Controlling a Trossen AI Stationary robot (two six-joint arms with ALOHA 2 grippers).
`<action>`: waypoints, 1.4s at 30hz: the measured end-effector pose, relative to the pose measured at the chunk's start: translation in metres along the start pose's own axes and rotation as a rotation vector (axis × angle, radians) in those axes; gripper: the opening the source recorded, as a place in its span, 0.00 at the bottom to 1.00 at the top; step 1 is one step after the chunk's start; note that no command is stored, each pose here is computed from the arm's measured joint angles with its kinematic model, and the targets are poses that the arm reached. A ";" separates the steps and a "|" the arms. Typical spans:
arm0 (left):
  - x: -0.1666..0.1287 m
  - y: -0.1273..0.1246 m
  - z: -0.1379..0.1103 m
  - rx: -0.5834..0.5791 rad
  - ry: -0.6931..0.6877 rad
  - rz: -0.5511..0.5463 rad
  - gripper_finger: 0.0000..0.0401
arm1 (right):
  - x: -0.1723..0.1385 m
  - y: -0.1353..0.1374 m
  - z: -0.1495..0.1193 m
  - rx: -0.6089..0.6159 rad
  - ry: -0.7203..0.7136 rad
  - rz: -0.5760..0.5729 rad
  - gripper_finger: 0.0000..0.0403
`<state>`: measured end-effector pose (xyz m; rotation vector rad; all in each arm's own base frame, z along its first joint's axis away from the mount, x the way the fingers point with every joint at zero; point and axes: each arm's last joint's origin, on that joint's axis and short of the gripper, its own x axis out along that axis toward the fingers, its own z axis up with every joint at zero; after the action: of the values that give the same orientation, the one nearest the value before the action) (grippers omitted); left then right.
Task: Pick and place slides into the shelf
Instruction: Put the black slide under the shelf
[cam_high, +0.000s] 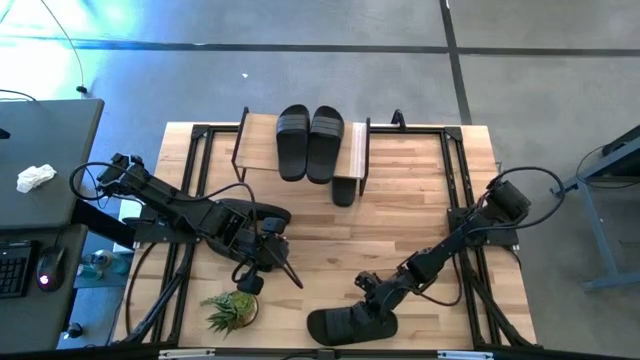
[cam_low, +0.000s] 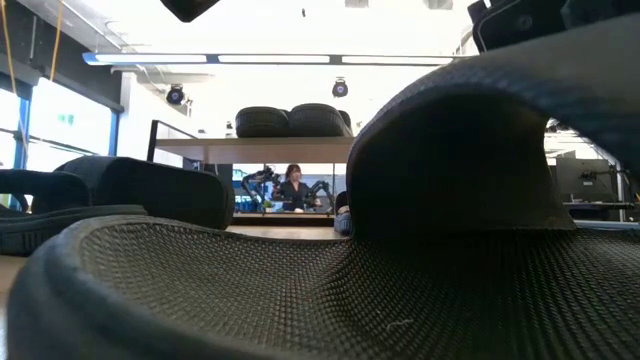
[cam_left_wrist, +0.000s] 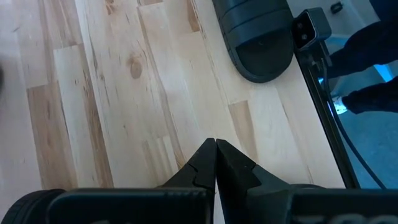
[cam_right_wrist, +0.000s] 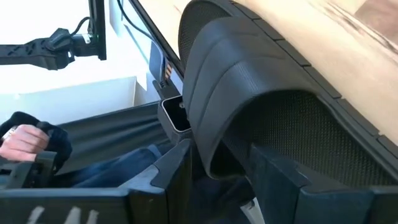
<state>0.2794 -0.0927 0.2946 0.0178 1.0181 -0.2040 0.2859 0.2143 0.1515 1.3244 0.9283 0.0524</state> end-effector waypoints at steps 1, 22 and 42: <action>0.000 0.000 0.000 0.000 0.000 0.000 0.00 | 0.000 0.000 0.000 0.000 0.003 -0.001 0.36; 0.000 0.000 0.000 -0.003 -0.001 0.001 0.00 | 0.057 0.022 0.007 -0.137 0.057 -0.038 0.36; 0.000 0.000 0.000 -0.002 -0.001 0.001 0.00 | 0.051 0.022 0.014 -0.171 -0.208 -0.092 0.01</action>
<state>0.2797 -0.0928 0.2945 0.0158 1.0168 -0.2023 0.3378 0.2367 0.1411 1.1049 0.7887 -0.0748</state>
